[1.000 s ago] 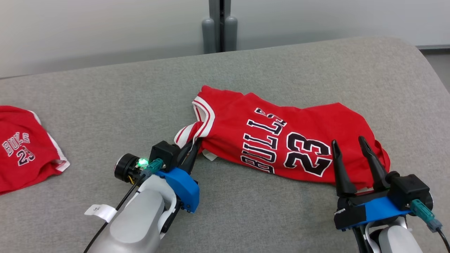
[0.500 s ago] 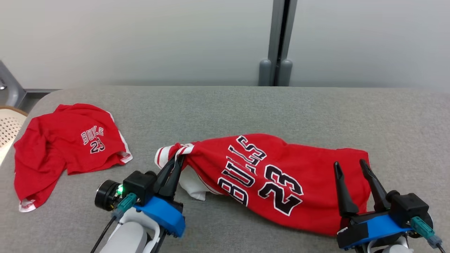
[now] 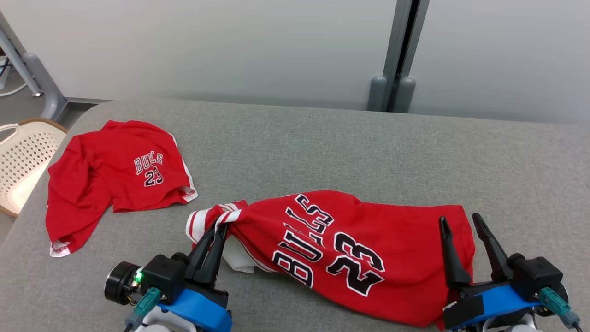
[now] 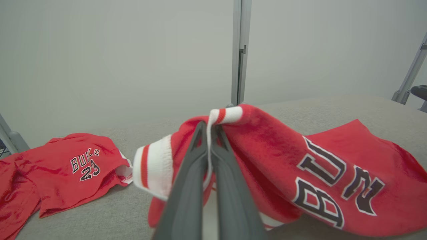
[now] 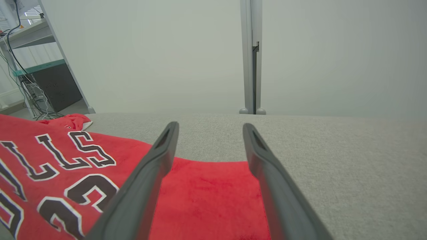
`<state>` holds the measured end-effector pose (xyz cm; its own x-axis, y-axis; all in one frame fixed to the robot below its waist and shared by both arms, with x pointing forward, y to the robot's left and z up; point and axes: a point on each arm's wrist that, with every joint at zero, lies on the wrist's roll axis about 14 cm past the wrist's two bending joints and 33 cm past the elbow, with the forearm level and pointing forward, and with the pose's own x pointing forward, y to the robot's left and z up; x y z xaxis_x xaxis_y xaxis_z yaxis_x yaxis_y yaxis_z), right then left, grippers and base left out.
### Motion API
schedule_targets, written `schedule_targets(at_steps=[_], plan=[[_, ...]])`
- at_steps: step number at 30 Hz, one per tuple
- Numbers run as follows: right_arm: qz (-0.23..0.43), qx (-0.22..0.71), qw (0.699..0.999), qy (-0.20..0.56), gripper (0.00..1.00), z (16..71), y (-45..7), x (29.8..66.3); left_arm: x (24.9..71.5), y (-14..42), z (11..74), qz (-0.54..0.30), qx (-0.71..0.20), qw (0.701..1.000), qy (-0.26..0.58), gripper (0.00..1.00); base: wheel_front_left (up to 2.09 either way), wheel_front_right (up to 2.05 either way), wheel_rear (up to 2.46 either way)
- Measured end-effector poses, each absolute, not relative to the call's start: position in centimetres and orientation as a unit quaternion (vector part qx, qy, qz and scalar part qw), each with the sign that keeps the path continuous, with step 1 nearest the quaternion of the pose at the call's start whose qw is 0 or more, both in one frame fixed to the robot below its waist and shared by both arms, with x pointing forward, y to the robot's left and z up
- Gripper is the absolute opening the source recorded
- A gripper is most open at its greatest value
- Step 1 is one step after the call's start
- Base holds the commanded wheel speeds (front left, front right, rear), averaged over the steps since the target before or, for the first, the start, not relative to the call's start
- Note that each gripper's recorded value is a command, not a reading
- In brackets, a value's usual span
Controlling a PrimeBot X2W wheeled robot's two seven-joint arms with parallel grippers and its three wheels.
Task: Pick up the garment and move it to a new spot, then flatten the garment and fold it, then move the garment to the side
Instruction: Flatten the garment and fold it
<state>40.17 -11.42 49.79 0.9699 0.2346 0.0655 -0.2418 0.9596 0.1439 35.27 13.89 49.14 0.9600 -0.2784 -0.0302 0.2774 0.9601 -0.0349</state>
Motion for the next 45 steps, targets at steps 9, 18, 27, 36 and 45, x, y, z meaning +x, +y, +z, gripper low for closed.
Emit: schedule_targets(at_steps=[9, 18, 27, 36, 45], plan=[[0.093, 0.068, 0.993, -0.012, 1.00, 48.8, -13.4, 40.1, 36.5, 11.2, 48.9, -0.178, -0.020, 0.984, 0.025, 0.00, 0.00, 0.00, 0.00], [0.048, 0.056, 0.997, -0.007, 1.00, 48.2, -16.6, 40.4, 40.2, 8.6, 48.4, -0.219, -0.018, 0.975, 0.021, 0.00, 0.00, 0.00, 0.00], [0.017, 0.047, 0.999, 0.001, 1.00, 47.5, -18.9, 41.0, 44.6, 7.3, 47.6, -0.239, -0.013, 0.971, 0.020, 0.00, 0.00, 0.00, 0.00], [-0.003, 0.039, 0.999, 0.008, 1.00, 46.8, -20.3, 41.5, 47.8, 5.8, 45.7, -0.253, -0.010, 0.967, 0.037, 0.00, 0.00, 0.00, 0.00], [-0.014, 0.034, 0.999, 0.014, 1.00, 46.4, -21.2, 41.6, 49.8, 4.3, 43.6, -0.267, -0.004, 0.961, 0.066, 0.00, 0.00, 0.00, 0.00]])
